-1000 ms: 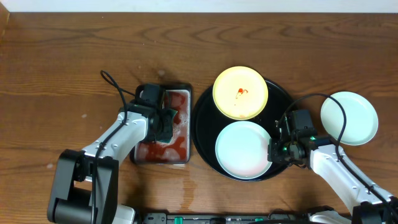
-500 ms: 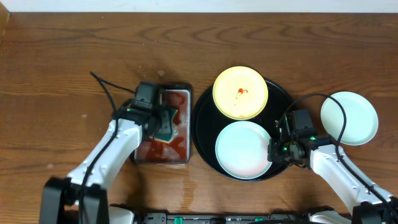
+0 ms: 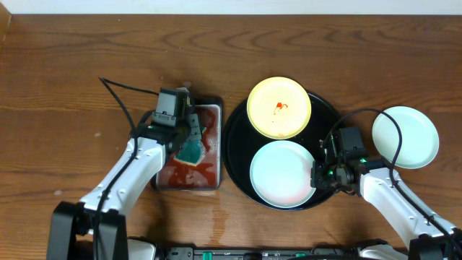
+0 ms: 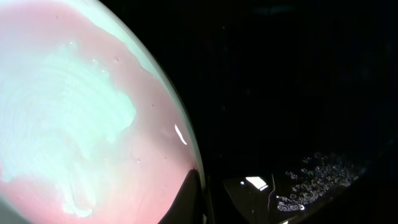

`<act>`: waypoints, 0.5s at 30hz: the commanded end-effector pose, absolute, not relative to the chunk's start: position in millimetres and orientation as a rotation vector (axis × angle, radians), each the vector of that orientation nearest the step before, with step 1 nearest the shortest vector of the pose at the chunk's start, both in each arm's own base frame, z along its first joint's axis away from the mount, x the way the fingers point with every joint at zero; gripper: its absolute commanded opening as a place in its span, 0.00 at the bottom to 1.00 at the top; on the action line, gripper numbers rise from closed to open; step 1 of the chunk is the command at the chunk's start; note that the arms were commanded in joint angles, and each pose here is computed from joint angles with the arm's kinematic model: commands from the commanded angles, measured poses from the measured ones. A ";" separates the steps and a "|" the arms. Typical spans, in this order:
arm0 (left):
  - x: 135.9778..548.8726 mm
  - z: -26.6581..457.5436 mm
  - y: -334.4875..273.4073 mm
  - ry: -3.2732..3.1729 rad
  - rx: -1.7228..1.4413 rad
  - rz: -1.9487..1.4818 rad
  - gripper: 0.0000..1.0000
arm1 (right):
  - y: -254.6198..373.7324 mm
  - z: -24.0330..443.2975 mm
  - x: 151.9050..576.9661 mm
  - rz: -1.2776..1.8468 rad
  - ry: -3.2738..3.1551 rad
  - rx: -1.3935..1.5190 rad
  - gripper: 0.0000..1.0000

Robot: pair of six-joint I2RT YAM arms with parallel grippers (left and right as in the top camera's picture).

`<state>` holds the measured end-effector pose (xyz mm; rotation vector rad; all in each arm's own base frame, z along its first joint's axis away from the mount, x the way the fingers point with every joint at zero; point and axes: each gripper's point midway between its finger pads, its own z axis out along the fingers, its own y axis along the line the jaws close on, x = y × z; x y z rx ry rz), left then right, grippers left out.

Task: Clean dirty plates on tray and stack at the side
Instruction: 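Rinse the sponge in the soapy water with the left gripper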

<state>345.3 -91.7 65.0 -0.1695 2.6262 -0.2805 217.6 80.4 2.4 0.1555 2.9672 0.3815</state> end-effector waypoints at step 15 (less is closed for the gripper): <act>322.0 -19.3 -83.1 2.871 -0.204 -0.179 0.43 | 81.0 -2.0 209.8 0.363 2.993 0.140 0.01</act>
